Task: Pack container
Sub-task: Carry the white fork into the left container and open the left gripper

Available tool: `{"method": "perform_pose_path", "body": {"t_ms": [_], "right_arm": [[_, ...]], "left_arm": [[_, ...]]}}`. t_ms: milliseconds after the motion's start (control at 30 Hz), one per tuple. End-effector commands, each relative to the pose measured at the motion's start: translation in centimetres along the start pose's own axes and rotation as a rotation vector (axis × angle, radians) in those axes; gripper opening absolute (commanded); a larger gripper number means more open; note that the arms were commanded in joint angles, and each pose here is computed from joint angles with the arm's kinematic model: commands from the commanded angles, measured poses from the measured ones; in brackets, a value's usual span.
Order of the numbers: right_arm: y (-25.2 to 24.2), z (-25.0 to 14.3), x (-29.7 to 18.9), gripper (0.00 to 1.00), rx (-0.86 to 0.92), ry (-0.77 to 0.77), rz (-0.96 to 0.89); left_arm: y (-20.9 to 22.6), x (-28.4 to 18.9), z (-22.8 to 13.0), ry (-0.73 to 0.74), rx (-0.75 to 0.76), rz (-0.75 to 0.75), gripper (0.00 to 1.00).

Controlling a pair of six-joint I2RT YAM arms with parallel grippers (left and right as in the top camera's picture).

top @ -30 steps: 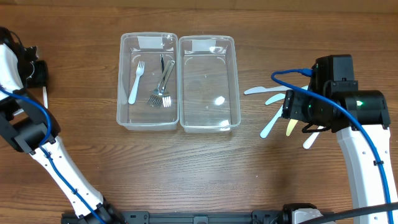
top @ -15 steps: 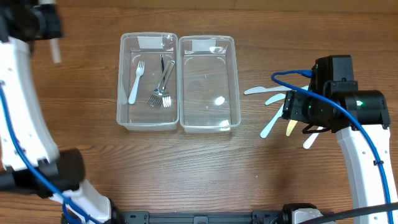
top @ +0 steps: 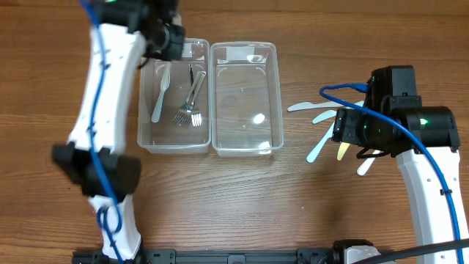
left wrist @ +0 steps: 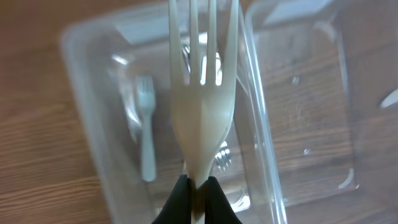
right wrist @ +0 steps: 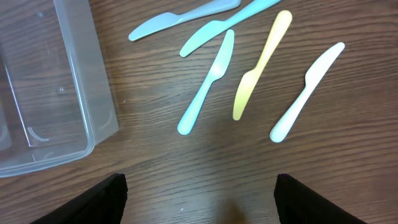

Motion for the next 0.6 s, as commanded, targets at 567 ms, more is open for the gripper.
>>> {"method": "perform_pose_path", "body": {"t_ms": [567], "right_arm": [[-0.1, 0.4, -0.8, 0.79, 0.007, -0.03, -0.001]], "left_arm": [[-2.4, 11.0, -2.3, 0.328, 0.038, 0.074, 0.43]]}}
Point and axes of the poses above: each gripper's point midway between its finger pads, its own x axis out along the fingers, its own y axis along the line the jaws close on, z = x × y, the point moved 9 cm from there along -x, back along the fingers, and after that the axes turned 7 degrees about -x, right-handed, at the moved point
